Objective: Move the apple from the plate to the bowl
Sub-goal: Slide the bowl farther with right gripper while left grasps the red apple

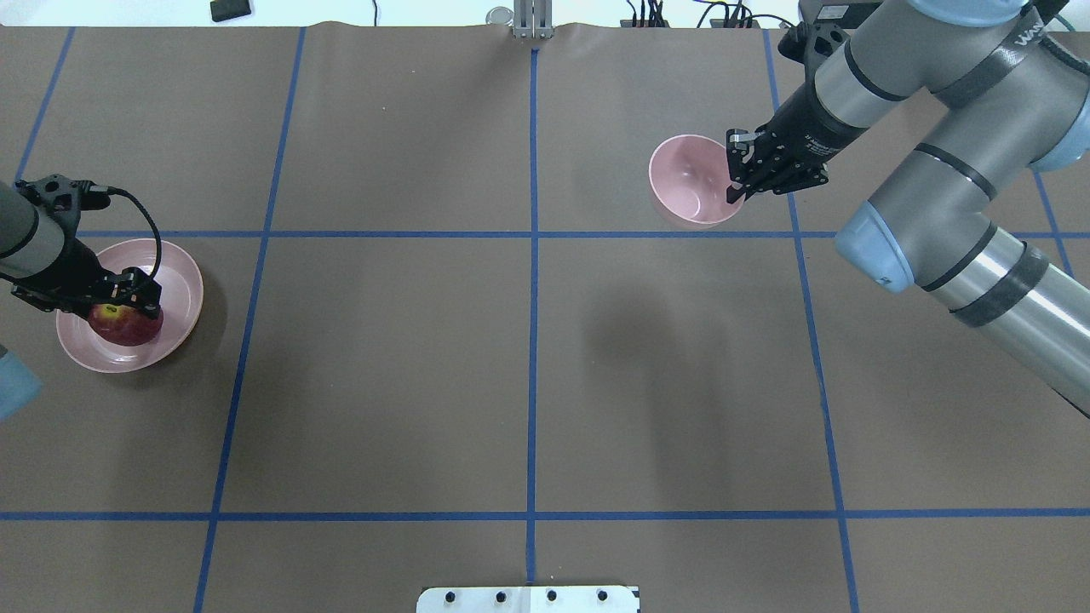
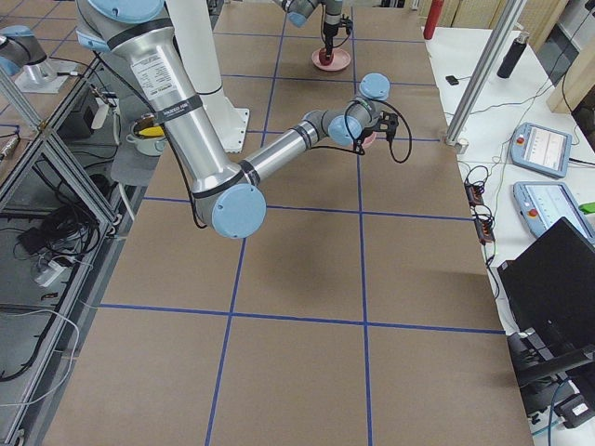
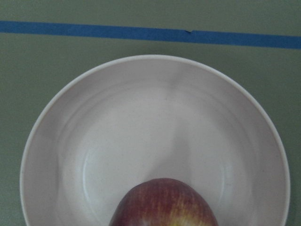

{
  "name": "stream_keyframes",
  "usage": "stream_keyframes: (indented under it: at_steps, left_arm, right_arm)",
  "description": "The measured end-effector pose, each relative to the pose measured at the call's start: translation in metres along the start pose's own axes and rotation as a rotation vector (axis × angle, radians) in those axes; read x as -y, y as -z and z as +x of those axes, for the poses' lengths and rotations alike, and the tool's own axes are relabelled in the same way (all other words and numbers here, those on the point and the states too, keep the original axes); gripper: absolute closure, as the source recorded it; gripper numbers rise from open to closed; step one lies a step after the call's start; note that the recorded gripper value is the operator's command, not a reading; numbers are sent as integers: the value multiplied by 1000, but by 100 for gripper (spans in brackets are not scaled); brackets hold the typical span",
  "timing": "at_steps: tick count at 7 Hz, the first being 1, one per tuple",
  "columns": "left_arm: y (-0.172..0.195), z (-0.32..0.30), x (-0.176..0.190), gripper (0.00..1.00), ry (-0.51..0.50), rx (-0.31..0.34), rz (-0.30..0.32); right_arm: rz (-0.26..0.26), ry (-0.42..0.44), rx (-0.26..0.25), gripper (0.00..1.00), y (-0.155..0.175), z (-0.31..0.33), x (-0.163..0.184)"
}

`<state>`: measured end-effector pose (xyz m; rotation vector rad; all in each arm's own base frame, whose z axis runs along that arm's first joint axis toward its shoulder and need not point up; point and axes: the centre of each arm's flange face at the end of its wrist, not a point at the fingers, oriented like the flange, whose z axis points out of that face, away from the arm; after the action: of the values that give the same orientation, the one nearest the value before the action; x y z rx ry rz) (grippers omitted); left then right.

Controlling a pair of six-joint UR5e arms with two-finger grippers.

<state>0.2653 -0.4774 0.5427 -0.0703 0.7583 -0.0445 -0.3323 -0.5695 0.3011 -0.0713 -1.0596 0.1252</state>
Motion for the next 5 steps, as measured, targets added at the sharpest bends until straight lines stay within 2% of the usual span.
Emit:
stream_keyframes:
  at_steps: [1, 3, 5]
  left_arm:
    - [0, -2, -1, 100, 2, 2, -2]
    - [13, 2, -3, 100, 1, -10, 6]
    - [43, 23, -6, 100, 12, -8, 2]
  right_arm:
    - [1, 6, -5, 100, -6, -7, -2]
    - [-2, 21, -12, 100, -18, -17, -9]
    - [3, 42, -34, 100, -43, -39, -18]
